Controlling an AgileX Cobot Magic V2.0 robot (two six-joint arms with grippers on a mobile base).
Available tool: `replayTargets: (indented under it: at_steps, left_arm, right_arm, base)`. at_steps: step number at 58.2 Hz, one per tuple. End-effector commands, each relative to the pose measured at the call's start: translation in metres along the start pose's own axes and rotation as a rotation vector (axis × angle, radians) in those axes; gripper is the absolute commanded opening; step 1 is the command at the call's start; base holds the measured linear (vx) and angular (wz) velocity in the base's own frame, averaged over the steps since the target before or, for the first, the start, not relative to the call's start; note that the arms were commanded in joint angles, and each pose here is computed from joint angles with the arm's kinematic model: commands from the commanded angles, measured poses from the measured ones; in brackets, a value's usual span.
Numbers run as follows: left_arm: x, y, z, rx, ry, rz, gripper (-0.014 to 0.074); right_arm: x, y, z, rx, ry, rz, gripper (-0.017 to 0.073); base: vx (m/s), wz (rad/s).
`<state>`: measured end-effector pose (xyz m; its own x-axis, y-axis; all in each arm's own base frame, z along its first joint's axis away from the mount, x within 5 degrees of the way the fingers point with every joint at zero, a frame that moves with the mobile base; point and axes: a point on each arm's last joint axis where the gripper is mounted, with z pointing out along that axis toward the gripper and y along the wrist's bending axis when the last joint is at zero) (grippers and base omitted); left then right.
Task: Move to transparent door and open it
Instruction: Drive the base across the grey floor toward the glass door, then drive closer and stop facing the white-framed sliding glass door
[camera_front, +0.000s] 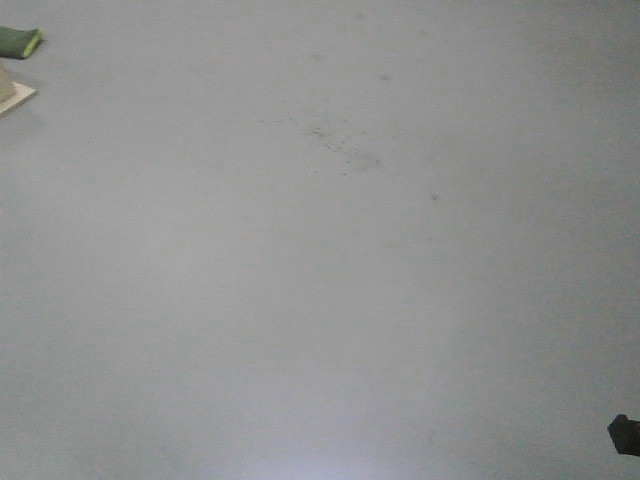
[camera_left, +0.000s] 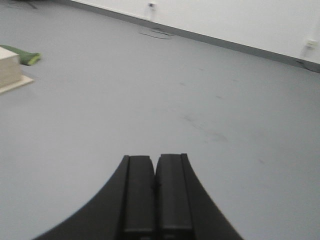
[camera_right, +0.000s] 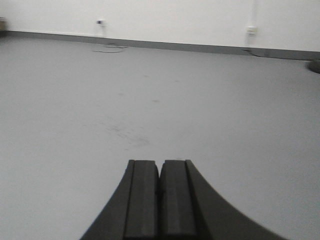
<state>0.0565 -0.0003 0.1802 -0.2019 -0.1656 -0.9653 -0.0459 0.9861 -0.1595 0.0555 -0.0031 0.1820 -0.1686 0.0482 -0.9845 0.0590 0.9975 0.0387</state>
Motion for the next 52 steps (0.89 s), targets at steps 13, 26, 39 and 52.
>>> replayTargets:
  at_steps: [13, 26, 39, 52]
  left_arm:
    - [0.0011, 0.0009, 0.0027, 0.0, -0.042, -0.003, -0.0006]
    - [0.0011, 0.0009, 0.0027, 0.0, -0.042, -0.003, -0.0006]
    - [0.0011, 0.0009, 0.0027, 0.0, -0.042, -0.003, -0.0006]
    - [0.0011, 0.0009, 0.0027, 0.0, -0.042, -0.003, -0.0006]
  right_arm:
    - [-0.0036, 0.0004, 0.0006, -0.006, -0.076, -0.004, -0.0008]
    - [-0.0036, 0.0004, 0.0006, -0.006, -0.076, -0.004, -0.0008]
    - [-0.0036, 0.0004, 0.0006, -0.006, -0.076, -0.004, -0.0008]
    - [-0.0036, 0.0004, 0.0006, -0.006, -0.076, -0.004, -0.0008]
  base:
    - [0.68, 0.78]
    - [0.68, 0.78]
    - [0.67, 0.69]
    - [0.66, 0.61]
